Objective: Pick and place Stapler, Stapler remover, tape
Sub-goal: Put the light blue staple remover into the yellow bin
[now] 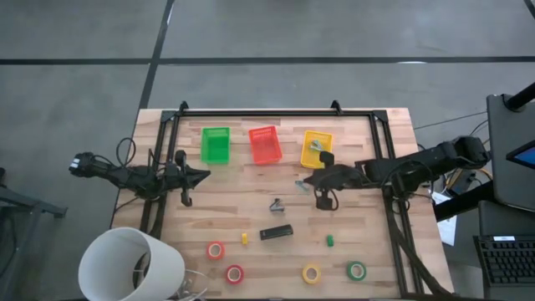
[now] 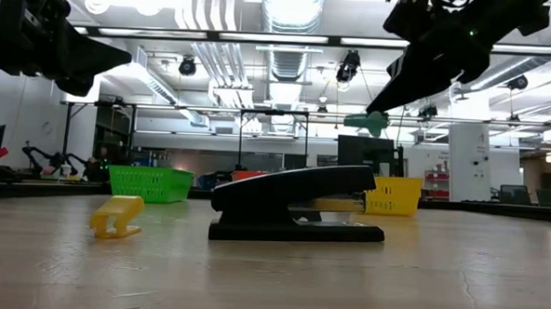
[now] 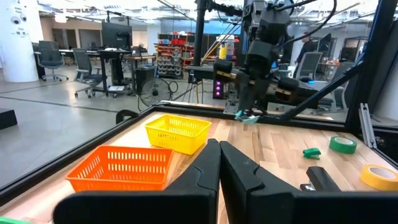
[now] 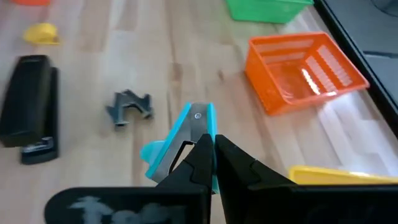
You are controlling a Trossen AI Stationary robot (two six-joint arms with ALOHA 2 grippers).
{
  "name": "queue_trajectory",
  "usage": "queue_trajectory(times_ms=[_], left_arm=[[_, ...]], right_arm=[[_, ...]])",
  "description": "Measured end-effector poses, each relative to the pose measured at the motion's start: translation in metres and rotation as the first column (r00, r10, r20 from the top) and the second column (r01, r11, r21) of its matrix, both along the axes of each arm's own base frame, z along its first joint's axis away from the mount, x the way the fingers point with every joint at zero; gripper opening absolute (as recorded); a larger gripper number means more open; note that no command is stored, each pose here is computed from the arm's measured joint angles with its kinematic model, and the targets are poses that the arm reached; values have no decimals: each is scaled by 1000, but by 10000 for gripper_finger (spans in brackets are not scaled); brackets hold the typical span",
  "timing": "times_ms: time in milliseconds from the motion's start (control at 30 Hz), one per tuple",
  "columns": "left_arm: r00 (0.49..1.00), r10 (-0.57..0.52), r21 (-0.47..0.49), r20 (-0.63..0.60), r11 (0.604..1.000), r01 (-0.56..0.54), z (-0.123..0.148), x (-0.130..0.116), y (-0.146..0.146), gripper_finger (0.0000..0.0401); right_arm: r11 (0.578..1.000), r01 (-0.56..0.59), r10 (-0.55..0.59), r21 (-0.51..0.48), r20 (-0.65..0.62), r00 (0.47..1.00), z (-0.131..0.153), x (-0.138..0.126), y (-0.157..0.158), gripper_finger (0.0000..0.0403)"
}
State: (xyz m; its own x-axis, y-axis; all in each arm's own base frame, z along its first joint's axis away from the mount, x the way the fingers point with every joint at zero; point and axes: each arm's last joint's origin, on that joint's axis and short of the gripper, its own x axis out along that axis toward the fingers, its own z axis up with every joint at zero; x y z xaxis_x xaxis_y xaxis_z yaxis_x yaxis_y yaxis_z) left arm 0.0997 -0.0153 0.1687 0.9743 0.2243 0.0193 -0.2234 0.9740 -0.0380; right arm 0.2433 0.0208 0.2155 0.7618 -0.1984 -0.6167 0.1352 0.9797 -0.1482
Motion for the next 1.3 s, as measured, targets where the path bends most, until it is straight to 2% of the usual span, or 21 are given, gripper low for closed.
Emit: queue_trajectory(times_ms=[167, 333, 467, 667, 1033, 1167, 1300], left_arm=[[1000, 0, 0, 0, 1000, 0, 0, 0, 0, 10], [1000, 0, 0, 0, 1000, 0, 0, 0, 0, 10], [1000, 0, 0, 0, 1000, 0, 0, 0, 0, 10], [1000, -1, 0, 0, 1000, 1, 0, 0, 0, 10], [1000, 0, 0, -1, 1000, 0, 0, 0, 0, 10], [1000, 0, 0, 0, 1000, 0, 0, 0, 0, 10], [1000, 0, 0, 0, 1000, 0, 0, 0, 0, 10]], right_arm=[[998, 59, -60, -11, -28, 998, -1, -2, -14, 8], [976, 200, -204, -89, -39, 978, -3, -4, -28, 8], [924, 349, -356, -159, -17, 934, -2, -7, -40, 8], [832, 507, -523, -223, -12, 852, -11, -15, -58, 8], [764, 609, -631, -211, -47, 775, -25, -28, -83, 8], [761, 616, -637, -204, -54, 769, -28, -29, -86, 8], [779, 604, -618, -170, -40, 785, -35, -30, -85, 8]])
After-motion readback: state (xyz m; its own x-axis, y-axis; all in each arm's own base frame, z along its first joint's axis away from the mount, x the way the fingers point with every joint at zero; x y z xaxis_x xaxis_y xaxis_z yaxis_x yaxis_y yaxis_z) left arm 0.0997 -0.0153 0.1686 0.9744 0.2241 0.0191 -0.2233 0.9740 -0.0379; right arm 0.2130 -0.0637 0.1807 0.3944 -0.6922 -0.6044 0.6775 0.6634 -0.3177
